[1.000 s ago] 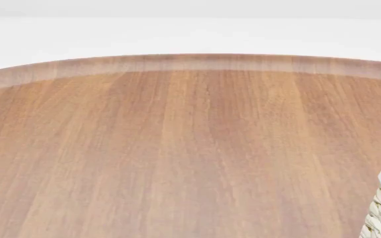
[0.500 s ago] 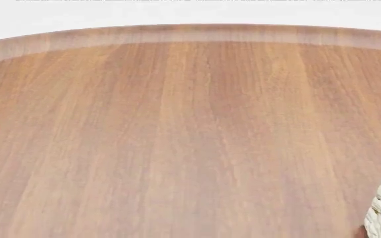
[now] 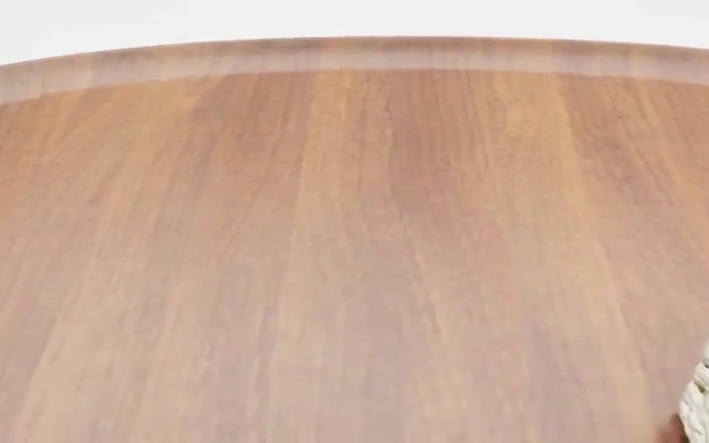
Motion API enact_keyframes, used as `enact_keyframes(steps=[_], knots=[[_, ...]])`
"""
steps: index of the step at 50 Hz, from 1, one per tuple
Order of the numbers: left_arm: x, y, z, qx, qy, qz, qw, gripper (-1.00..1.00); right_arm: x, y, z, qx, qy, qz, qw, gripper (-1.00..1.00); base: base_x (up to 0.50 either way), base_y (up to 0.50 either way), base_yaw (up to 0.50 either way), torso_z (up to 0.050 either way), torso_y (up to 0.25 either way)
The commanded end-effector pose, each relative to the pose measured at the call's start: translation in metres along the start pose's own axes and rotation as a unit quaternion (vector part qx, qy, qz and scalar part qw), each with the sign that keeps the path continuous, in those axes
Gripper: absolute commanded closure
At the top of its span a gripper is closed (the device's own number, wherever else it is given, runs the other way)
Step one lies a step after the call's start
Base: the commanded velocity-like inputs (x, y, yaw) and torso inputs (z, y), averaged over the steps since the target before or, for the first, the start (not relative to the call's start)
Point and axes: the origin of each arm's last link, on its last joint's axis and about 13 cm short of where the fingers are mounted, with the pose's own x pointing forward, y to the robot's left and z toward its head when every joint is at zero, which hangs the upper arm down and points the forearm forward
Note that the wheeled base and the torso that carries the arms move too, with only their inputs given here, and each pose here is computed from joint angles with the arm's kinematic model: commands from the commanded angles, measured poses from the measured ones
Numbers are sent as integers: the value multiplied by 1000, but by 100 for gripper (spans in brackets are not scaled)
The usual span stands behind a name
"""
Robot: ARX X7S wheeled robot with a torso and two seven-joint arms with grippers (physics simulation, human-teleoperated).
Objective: Pick the milk and place it in the basket.
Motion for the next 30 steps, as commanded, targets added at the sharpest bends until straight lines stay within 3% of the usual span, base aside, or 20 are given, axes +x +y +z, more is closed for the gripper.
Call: enact_keyframes(steps=[1, 6, 30], knots=[[0, 2, 1, 3, -15, -2, 1000, -100, -3, -1, 8, 0, -31, 0, 1000, 100, 0, 0, 0, 0, -250], [0, 2, 2, 1, -18, 0, 1000, -100, -1, 0, 8, 0, -30, 1, 1000, 100, -2, -1, 0, 0, -206], [1, 1, 2, -1, -20, 3, 1000, -100, -3, -2, 4, 2, -25, -6, 1000, 100, 0, 0, 0, 0, 0]])
